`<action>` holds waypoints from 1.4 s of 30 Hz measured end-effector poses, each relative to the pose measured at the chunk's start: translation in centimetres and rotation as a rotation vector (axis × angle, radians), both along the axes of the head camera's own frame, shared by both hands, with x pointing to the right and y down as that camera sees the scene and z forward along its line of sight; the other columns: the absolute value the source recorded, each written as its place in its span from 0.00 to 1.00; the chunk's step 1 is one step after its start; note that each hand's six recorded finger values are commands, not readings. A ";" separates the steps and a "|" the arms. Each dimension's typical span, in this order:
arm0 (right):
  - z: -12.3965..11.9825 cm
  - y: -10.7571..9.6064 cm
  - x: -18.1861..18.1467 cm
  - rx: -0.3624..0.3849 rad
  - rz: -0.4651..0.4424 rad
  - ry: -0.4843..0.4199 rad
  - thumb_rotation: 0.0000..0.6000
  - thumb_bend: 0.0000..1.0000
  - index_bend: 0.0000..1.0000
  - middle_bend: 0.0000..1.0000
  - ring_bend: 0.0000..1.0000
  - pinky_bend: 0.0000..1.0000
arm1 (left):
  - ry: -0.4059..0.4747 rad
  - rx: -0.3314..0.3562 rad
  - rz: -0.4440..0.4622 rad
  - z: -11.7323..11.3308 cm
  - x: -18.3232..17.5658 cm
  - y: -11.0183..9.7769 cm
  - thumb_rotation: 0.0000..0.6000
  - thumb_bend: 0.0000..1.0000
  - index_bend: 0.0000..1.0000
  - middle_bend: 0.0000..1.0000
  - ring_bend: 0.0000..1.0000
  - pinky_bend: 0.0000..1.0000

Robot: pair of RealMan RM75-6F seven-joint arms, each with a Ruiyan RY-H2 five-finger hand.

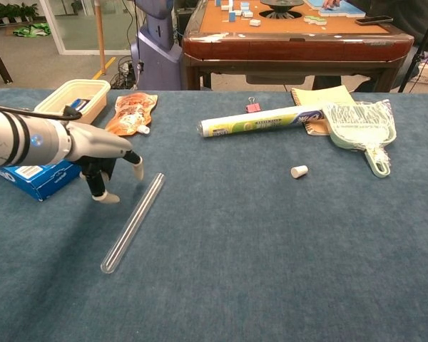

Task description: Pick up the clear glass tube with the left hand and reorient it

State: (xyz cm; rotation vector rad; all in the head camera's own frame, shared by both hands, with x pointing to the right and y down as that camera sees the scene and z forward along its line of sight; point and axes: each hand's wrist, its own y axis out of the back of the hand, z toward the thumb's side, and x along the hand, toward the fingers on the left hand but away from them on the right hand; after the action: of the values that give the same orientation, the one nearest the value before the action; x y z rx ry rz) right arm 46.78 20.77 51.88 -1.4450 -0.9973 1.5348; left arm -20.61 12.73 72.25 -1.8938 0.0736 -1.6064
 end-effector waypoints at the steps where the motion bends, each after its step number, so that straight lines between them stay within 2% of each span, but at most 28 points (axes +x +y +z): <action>1: 0.0 0.0 0.0 0.000 0.001 0.000 1.00 0.30 0.36 0.39 0.35 0.38 | 0.001 -0.005 0.002 0.1 0.2 0.1 0.86 0.29 0.23 0.95 1.00 0.87; 9: 0.1 0.1 0.3 -0.002 0.009 0.003 1.00 0.30 0.36 0.39 0.35 0.38 | 0.051 -0.072 0.001 0.3 2.0 1.1 0.84 0.28 0.24 0.95 1.00 0.87; 19: 0.2 0.1 0.5 -0.003 0.013 0.004 1.00 0.30 0.36 0.39 0.35 0.38 | 0.146 -0.128 0.035 -1.0 4.6 3.0 0.84 0.28 0.24 0.95 1.00 0.87; 26: 0.3 0.1 0.4 -0.005 0.011 -0.001 1.00 0.30 0.36 0.39 0.35 0.38 | 0.209 -0.137 0.067 -2.7 5.6 3.5 0.86 0.28 0.25 0.95 1.00 0.87; 33: 0.5 -0.1 0.1 -0.006 0.005 -0.006 1.00 0.30 0.36 0.40 0.35 0.38 | 0.220 -0.134 0.131 -5.4 5.0 4.1 0.86 0.28 0.30 0.95 1.00 0.87; 42: 0.7 -0.2 -0.3 -0.008 -0.006 -0.013 1.00 0.30 0.36 0.40 0.35 0.38 | 0.193 -0.195 0.260 -8.0 3.5 7.5 0.86 0.28 0.31 0.95 1.00 0.87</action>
State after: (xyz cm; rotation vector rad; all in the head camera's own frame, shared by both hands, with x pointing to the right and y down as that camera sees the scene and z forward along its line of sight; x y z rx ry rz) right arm 46.52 20.54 52.60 -1.4641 -0.9943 1.5287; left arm -17.15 20.20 64.24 -2.1048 -0.2471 -1.2933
